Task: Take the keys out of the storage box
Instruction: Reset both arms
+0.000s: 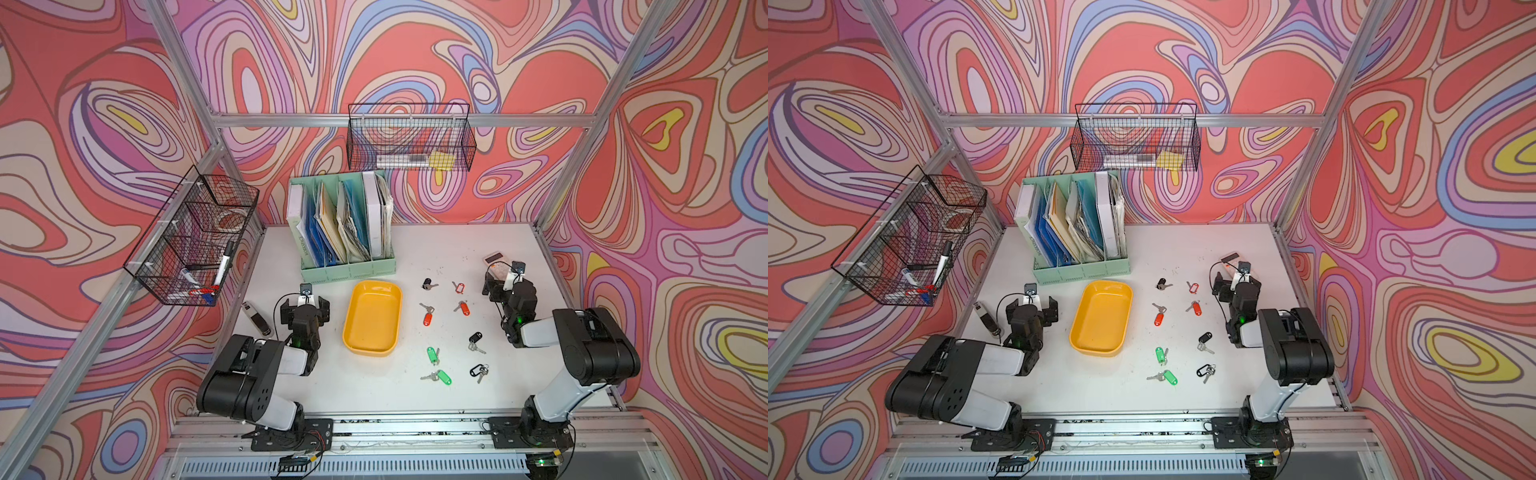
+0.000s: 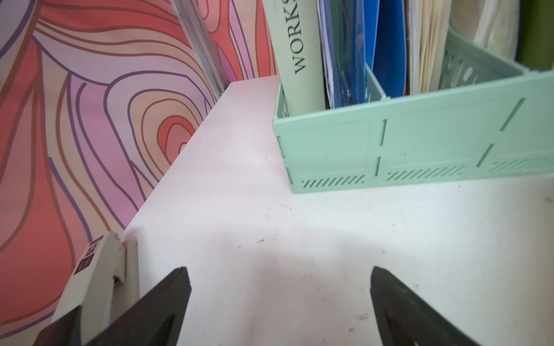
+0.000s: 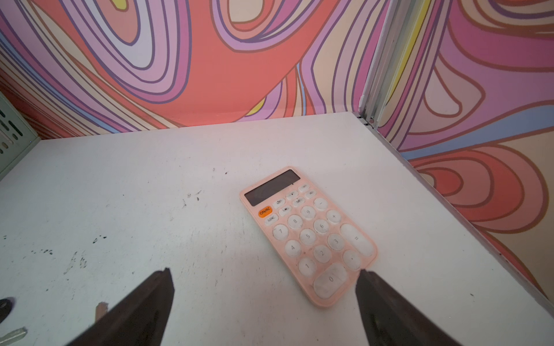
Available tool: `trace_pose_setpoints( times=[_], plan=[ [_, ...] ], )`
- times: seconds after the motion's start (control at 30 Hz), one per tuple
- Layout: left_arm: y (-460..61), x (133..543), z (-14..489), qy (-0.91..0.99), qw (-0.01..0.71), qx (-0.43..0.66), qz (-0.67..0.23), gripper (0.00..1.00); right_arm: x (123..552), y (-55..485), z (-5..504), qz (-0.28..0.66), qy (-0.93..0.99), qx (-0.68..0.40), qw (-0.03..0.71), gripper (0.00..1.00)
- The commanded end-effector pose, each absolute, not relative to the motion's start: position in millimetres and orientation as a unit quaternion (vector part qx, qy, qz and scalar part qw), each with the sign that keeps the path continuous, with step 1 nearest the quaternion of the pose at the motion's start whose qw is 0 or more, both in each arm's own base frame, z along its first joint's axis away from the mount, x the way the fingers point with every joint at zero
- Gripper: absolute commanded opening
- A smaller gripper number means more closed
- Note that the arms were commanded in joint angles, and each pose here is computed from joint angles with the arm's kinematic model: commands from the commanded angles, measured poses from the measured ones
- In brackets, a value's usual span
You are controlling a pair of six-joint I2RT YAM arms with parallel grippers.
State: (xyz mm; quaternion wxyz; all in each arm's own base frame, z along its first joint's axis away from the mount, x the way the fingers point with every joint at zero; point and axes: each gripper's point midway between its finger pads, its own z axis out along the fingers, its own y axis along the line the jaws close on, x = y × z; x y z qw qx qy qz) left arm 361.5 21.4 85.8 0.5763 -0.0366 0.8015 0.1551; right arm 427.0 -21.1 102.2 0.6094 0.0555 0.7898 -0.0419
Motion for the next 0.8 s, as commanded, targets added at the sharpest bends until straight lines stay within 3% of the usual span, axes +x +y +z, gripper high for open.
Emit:
trace_pose_setpoints(
  times=[0.0,0.17,0.77],
  plan=[
    [15,378,100,0.791,0.598,-0.038,0.124,0.99,426,-22,98,-0.041,0.794,0.057,0.604,0.98],
    [28,389,91,0.820,0.561,-0.062,0.095,0.99,426,-21,99,-0.041,0.793,0.058,0.605,0.98],
    [26,389,91,0.815,0.570,-0.056,0.091,0.99,426,-22,99,-0.041,0.793,0.057,0.605,0.98]
  ],
)
